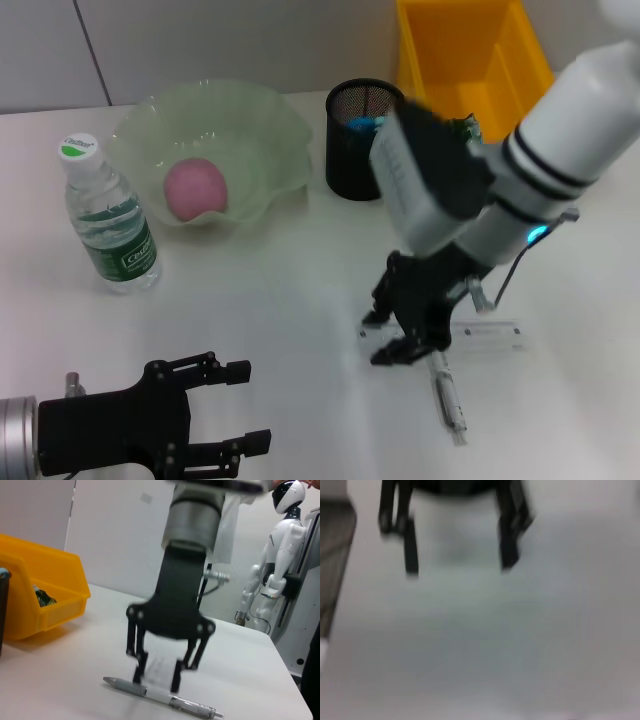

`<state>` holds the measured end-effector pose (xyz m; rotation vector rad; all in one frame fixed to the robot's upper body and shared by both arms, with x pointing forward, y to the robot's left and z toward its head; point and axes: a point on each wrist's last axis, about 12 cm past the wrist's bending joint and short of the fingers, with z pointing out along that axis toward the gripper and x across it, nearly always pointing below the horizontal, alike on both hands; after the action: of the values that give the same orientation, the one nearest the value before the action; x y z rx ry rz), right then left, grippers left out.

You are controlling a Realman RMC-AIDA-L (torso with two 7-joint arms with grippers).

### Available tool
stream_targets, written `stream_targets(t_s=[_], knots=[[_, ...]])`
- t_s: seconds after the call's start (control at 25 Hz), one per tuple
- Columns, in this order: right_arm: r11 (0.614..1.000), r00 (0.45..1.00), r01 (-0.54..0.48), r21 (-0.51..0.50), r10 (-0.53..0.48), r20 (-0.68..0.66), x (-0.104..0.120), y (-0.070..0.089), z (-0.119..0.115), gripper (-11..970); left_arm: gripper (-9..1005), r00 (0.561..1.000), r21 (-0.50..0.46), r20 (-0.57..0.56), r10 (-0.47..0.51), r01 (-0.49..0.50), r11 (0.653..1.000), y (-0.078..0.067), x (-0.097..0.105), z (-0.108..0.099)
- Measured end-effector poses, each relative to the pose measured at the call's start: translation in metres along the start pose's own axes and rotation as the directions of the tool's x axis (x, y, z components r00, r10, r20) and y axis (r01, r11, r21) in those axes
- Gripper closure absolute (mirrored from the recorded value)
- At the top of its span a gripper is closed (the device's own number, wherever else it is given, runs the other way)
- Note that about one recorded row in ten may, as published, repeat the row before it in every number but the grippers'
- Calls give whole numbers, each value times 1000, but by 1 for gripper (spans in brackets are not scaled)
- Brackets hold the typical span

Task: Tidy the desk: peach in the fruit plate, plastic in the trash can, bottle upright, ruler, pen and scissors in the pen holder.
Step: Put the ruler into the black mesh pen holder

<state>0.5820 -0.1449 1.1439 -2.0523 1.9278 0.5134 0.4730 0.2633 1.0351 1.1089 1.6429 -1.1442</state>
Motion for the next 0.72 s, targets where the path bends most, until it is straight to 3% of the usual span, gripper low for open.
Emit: stream_targets(t_s=[0.08,0.4,0.48,0.52,0.56,0.64,0.68,0.72], knots=[[999,994,-38,36,34,106,2,-7,-24,578,199,1000,2,2,-4,4,1000,0,-1,0],[974,923,-173,145,109,369,19,-21,-67,565,201,1000,6,7,4,-4,1000,0,-1,0],[949,861,-253,188,133,491,27,-27,-83,562,201,1000,6,7,5,-5,1000,0,-1,0],[949,861,-253,188,133,491,27,-27,-83,560,201,1000,6,7,6,-6,1000,0,-1,0],[925,810,-311,218,137,571,31,-31,-92,558,202,1000,6,7,7,-7,1000,0,-1,0],[912,786,-337,232,136,603,32,-33,-95,555,202,1000,6,7,8,-8,1000,-1,-1,1],[875,731,-402,270,129,670,36,-39,-100,553,202,1000,9,7,10,-11,1000,-1,-1,1],[875,731,-402,270,129,670,36,-39,-100,552,203,1000,9,7,10,-11,1000,-1,-1,1]])
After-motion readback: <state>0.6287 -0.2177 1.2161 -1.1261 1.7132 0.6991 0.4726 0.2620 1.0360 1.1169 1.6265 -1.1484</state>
